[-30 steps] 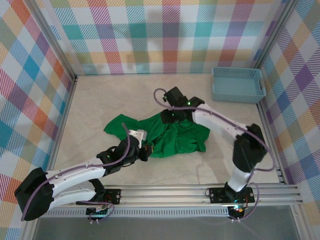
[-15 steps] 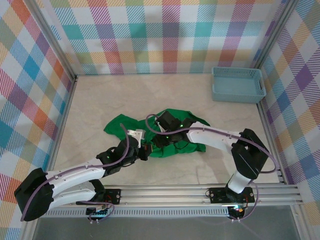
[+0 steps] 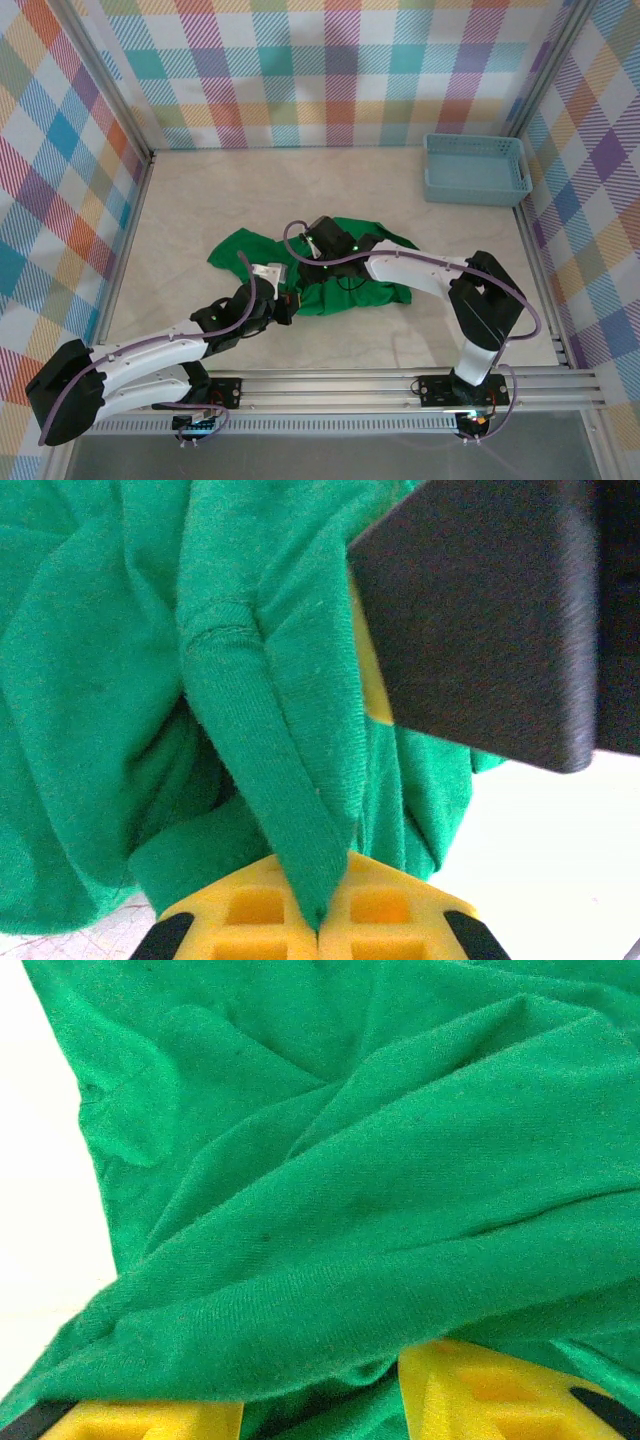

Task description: Fold the inside-out t-shirt

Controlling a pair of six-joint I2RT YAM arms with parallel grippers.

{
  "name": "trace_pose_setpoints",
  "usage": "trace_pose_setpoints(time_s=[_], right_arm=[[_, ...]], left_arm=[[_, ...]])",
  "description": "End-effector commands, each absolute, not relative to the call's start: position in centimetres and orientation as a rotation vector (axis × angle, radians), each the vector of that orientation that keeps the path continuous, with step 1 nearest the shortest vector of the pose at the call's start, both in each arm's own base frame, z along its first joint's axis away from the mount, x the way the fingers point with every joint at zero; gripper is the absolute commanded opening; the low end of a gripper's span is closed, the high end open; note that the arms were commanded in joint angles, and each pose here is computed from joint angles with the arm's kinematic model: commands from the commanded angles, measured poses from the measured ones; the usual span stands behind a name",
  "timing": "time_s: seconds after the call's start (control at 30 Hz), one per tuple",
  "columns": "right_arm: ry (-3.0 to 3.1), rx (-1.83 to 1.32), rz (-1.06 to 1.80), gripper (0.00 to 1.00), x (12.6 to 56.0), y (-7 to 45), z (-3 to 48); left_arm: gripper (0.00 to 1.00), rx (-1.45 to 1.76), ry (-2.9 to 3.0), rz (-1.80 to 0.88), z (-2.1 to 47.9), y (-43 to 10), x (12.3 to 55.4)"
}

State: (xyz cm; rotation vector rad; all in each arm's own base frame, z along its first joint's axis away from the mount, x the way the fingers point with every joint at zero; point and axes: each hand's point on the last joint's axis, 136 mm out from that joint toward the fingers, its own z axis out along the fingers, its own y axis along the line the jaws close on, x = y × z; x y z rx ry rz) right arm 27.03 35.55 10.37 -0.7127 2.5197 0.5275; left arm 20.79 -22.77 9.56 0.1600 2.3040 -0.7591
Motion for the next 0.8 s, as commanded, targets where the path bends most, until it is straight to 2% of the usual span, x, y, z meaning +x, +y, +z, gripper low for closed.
trace_pose_setpoints(time_s=[0.0,0.17,0.23,0.3,0.43,0.53,0.67,0.77], right_arm=[[2.456,-0.728,0.561,0.46,28.1,36.8,12.2],[2.498,-0.743,0.527,0.47,28.8,37.6,10.1],[2.507,-0.754,0.533,0.44,29.0,38.1,9.7],[2.509,-0.768,0.557,0.40,28.9,38.6,9.7],[2.512,-0.767,0.573,0.21,28.6,38.6,10.2],[2.506,-0.754,0.584,0.12,28.1,38.1,11.0],[2.496,-0.733,0.597,0.10,27.5,37.3,11.7],[2.490,-0.746,0.657,0.16,26.8,37.5,11.6]], left_arm=[[0.00,0.154,2.322,-0.751,8.9,-22.6,20.6],[0.00,0.156,2.313,-0.766,9.2,-22.7,20.5],[0.00,0.154,2.312,-0.763,9.2,-22.7,20.5],[0.00,0.155,2.312,-0.758,9.2,-22.6,20.5],[0.00,0.152,2.318,-0.740,8.9,-22.3,20.5],[0.00,0.143,2.317,-0.725,8.8,-22.0,20.6],[0.00,0.058,2.321,-0.632,8.4,-20.1,21.0],[0.00,-0.044,2.349,-0.562,7.2,-18.1,21.3]])
